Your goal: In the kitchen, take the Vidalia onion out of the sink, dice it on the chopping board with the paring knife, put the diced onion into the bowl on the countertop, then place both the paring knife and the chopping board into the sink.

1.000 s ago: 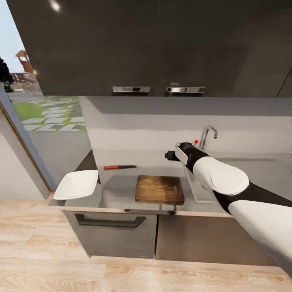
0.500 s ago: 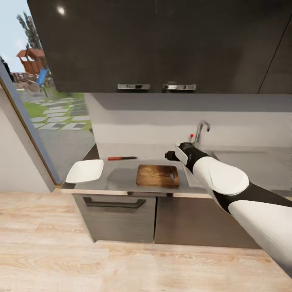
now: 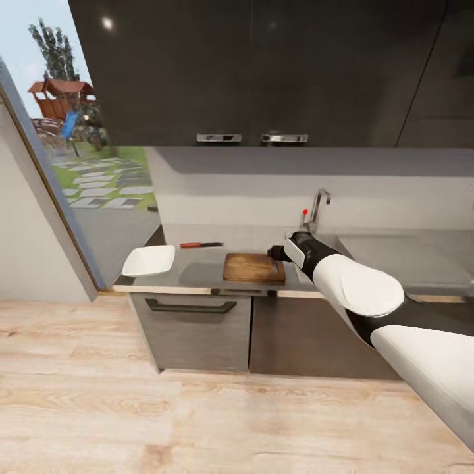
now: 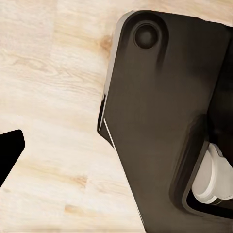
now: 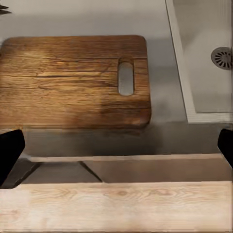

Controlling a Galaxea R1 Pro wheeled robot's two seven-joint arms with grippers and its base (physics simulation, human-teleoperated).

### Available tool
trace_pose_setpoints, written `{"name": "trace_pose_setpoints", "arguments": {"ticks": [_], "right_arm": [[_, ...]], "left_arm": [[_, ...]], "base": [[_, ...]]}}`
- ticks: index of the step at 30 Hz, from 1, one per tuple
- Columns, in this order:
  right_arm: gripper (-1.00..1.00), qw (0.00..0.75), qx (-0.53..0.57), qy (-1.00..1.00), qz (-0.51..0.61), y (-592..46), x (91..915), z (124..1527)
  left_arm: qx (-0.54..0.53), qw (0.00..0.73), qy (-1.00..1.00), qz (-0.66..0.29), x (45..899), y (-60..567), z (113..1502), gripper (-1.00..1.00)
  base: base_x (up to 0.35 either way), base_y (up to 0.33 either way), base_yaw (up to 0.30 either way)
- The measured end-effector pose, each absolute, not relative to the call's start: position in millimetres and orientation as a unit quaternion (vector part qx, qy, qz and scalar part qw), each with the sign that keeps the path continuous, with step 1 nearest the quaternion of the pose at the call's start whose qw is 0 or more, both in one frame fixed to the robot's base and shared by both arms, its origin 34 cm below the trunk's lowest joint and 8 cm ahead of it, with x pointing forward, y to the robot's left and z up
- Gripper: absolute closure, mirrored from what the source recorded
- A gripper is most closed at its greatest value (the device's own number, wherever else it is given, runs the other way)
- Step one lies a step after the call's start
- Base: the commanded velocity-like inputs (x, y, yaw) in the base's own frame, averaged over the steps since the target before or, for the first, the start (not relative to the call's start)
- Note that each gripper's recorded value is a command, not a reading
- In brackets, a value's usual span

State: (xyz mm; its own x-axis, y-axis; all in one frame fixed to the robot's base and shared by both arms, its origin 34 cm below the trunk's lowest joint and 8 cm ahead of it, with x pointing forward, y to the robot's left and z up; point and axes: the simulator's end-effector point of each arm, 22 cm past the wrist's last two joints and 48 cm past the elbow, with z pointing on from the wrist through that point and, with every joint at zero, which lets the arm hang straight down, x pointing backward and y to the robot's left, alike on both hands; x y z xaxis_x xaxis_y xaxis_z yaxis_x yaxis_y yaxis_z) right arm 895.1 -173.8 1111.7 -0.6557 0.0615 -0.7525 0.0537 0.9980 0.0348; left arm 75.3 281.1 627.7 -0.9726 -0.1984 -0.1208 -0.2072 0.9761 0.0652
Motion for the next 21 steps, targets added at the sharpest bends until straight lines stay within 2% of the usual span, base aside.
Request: {"name": "trace_pose_setpoints", "arguments": {"ticks": [7, 15, 21], "right_arm": [[-1.0, 0.418, 0.032, 0.908, 0.005, -174.0, 896.5, 1113.3], [-1.0, 0.457, 0.041, 0.888, 0.007, -175.3, 907.7, 1125.6], [-1.0, 0.469, 0.033, 0.882, -0.004, -178.3, 909.5, 1127.7]], "left_arm": [[-0.102, 0.057, 0.992, 0.039, 75.3, 281.1, 627.7, -1.0], [-0.102, 0.057, 0.992, 0.038, 75.3, 280.7, 627.7, -1.0], [-0.102, 0.057, 0.992, 0.039, 75.1, 281.2, 627.8, -1.0]], "base": [[-0.336, 0.0, 0.0], [-0.336, 0.0, 0.0], [-0.123, 0.0, 0.0]]}}
